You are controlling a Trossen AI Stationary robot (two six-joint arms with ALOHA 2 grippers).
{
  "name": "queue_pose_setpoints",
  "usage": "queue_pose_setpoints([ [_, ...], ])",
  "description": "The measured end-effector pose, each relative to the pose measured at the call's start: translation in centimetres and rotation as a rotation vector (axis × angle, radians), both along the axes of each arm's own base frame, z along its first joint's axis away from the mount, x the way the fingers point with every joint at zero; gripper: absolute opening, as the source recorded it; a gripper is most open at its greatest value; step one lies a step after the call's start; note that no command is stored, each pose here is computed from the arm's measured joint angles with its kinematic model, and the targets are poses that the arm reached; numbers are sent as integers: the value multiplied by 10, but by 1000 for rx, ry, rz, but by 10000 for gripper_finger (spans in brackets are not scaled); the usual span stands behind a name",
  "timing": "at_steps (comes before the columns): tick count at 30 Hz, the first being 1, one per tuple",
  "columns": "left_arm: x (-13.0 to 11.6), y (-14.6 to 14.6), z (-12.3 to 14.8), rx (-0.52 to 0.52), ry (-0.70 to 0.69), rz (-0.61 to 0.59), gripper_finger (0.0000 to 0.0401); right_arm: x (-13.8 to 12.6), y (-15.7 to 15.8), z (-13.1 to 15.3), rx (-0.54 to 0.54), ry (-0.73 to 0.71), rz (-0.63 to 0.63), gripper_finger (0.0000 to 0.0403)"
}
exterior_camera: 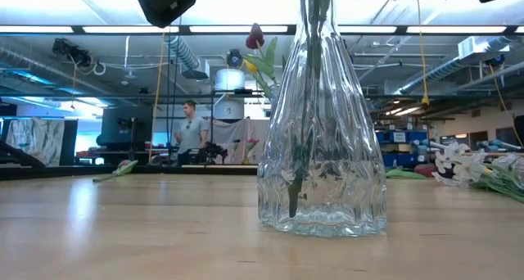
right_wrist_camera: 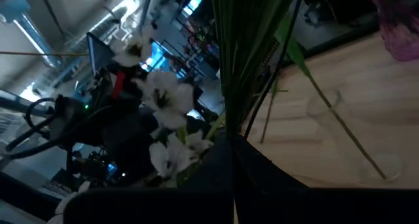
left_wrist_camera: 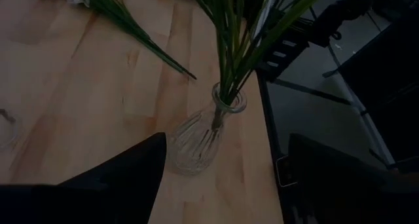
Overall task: Sort flowers into vase by color
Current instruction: Put the bottom white flowers into the bottom transparent vase
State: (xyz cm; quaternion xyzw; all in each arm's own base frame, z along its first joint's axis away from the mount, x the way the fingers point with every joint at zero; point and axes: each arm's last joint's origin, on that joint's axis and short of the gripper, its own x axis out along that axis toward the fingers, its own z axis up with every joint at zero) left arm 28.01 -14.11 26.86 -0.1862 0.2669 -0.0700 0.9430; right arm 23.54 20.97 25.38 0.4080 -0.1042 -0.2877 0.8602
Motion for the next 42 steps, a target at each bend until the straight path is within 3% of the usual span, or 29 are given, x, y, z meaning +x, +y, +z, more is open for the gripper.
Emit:
queue_pose_setpoints([
  [13, 1, 2, 0, -14, 5, 16, 325, 19, 20, -18, -11, -37, -10, 2],
  [22, 1, 2, 0, -8, 2, 22, 325, 19, 24, -9, -139, 34, 29, 2],
  [42, 8, -1, -16, 36, 49, -5, 325, 24, 20, -10, -230, 96, 62, 2],
])
